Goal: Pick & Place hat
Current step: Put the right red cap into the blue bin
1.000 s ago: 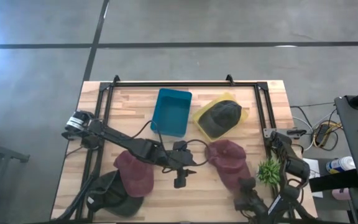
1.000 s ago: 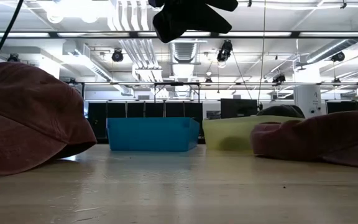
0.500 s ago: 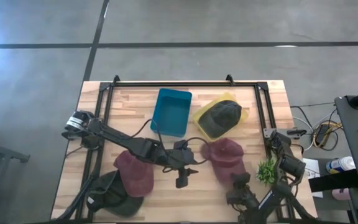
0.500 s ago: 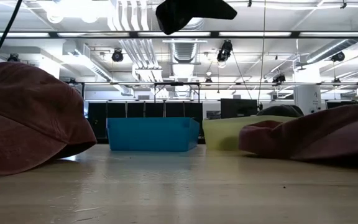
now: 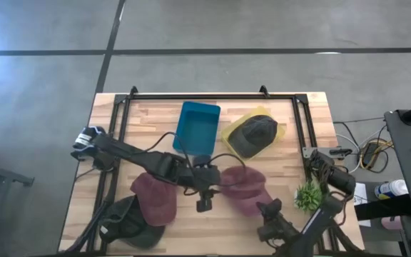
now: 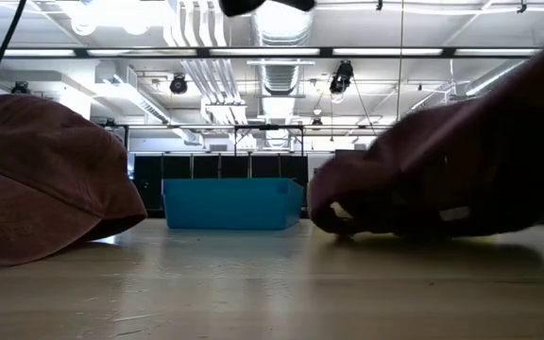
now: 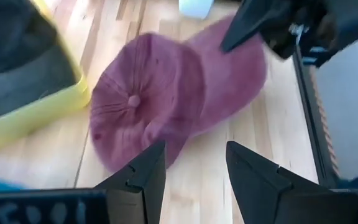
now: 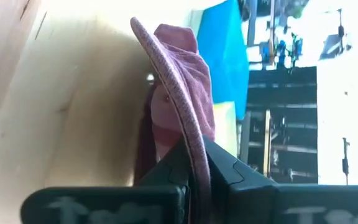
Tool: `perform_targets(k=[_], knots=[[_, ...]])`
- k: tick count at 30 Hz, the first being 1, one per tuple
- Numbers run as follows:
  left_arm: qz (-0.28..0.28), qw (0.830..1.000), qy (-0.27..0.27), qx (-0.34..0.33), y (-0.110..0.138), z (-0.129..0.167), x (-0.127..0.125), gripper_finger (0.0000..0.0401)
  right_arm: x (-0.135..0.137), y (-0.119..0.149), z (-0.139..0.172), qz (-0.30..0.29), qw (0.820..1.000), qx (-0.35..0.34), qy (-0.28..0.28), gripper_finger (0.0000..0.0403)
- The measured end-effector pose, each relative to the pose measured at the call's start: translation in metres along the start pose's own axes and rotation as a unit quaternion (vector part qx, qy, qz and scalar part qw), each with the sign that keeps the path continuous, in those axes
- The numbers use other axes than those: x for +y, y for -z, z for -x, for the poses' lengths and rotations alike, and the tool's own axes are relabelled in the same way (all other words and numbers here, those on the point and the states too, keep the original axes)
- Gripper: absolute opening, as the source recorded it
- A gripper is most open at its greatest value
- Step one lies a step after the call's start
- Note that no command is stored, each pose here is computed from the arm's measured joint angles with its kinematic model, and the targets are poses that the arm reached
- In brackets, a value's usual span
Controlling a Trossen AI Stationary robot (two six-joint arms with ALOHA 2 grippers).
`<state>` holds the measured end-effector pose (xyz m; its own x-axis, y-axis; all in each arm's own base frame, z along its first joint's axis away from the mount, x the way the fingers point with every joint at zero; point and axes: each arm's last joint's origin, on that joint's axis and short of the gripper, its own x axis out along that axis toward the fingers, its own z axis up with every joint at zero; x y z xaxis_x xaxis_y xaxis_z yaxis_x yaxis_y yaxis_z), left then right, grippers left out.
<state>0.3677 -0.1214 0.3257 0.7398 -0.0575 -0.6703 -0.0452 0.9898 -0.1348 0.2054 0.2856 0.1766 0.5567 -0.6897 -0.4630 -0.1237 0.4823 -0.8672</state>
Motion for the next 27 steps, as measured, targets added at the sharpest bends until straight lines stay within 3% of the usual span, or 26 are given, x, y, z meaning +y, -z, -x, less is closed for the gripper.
perform_targets(k=[5,7,9,12,14,16,18,19,21,24,27], knots=[[0.005,0.998,-0.015,0.062,0.003,0.02,-0.009,0.0161,-0.045,0.001,0.013,-0.057,0.998,-0.031,-0.014,0.0014],[-0.002,0.998,-0.033,0.055,0.002,0.027,-0.014,0.0161,-0.07,0.004,0.018,-0.126,0.991,-0.038,-0.028,0.0014],[-0.007,0.998,-0.052,0.034,0.0,0.035,-0.018,0.0161,-0.101,0.011,0.022,-0.228,0.972,-0.043,-0.047,0.0014],[0.013,0.998,-0.069,-0.005,-0.007,0.049,-0.023,0.0161,-0.152,0.03,0.028,-0.39,0.916,-0.048,-0.08,0.0013],[0.035,0.997,-0.067,-0.029,-0.01,0.055,-0.028,0.0161,-0.184,0.045,0.029,-0.498,0.86,-0.044,-0.105,0.0013],[0.047,0.996,-0.053,-0.055,-0.013,0.058,-0.036,0.0161,-0.212,0.061,0.027,-0.597,0.791,-0.026,-0.129,0.0013],[0.053,0.994,-0.036,-0.086,-0.017,0.059,-0.044,0.0161,-0.234,0.075,0.02,-0.67,0.727,0.007,-0.149,0.0013],[0.055,0.992,-0.027,-0.109,-0.02,0.059,-0.048,0.0161,-0.242,0.079,0.017,-0.69,0.707,0.015,-0.154,0.0013],[0.041,0.989,-0.022,-0.14,-0.023,0.057,-0.054,0.0161,-0.257,0.083,0.011,-0.717,0.677,0.009,-0.167,0.0013],[0.011,0.983,-0.057,-0.175,-0.026,0.05,-0.058,0.0161,-0.272,0.078,0.005,-0.737,0.644,-0.012,-0.204,0.0013],[-0.001,0.98,-0.079,-0.182,-0.026,0.043,-0.06,0.0161,-0.274,0.065,-0.003,-0.746,0.622,-0.018,-0.238,0.0013]])
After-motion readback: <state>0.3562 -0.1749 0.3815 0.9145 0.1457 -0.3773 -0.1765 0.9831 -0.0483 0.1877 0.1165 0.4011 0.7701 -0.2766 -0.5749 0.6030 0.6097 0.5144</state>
